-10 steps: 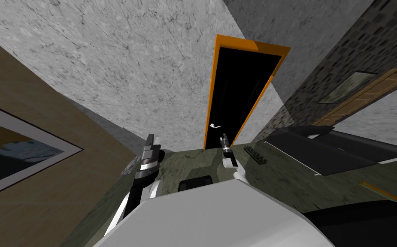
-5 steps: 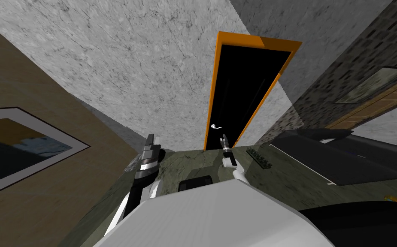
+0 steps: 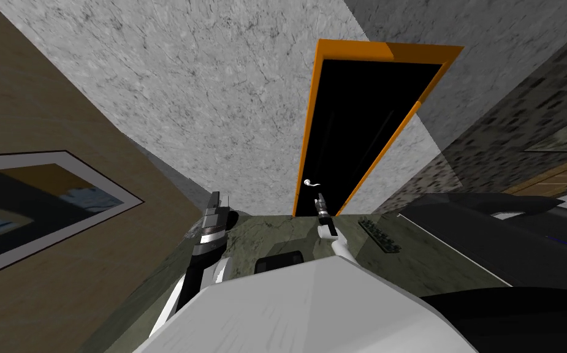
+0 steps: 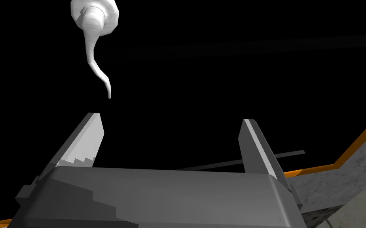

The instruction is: Pull the door open

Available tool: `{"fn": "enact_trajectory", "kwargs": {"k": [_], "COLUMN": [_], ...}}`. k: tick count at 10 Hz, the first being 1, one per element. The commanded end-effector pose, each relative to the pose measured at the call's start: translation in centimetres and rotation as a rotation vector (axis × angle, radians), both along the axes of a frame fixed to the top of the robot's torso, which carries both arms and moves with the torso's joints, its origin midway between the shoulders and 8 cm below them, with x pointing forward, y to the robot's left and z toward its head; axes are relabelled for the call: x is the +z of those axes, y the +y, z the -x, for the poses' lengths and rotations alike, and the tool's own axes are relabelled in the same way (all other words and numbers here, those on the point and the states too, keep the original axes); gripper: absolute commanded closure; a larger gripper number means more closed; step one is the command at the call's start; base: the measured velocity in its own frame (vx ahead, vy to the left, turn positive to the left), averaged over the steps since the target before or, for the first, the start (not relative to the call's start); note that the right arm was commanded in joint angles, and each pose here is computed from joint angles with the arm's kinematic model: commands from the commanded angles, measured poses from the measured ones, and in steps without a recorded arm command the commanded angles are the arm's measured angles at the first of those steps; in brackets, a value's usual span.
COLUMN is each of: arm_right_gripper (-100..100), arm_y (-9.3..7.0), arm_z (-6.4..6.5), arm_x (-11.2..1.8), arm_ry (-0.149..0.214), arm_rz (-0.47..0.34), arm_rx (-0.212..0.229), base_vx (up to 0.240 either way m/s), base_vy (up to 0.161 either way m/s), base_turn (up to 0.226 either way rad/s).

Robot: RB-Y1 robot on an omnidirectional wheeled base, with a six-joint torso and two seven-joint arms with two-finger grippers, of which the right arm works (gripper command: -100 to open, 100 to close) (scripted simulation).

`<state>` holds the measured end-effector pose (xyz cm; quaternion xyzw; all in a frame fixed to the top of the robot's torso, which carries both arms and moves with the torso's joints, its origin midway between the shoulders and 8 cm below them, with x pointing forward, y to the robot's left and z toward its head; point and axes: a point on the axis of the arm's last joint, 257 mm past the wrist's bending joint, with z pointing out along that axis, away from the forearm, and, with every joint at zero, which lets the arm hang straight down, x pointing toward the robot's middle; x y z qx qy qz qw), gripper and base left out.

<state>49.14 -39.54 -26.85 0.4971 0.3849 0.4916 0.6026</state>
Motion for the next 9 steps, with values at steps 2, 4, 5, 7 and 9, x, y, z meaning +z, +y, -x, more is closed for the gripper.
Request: {"fn": "enact_trajectory", "kwargs": {"k": [2, 4, 5, 7, 9], "arm_right_gripper": [-100, -100, -100, -100, -100], "arm_y": [-1.0, -1.5, -1.9, -2.3, -3.0], "arm_z": [-0.1, -0.2, -0.3, -0.3, -0.5], "arm_x": [-1.3, -2.4, -3.0, -3.8, -4.8], "arm_ry": [0.025, 0.047, 0.059, 0.074, 0.094], "arm_rz": [-0.011, -0.018, -0.024, -0.031, -0.043], "arm_rx": [-0.011, -0.02, -0.026, -0.033, -0.046], "base_vx": [0.027, 0.026, 0.026, 0.031, 0.029], "base_vy": [-0.068, -0.088, -0.074, -0.083, -0.078], "base_turn": [0.074, 0.12, 0.109, 0.109, 0.134]}}
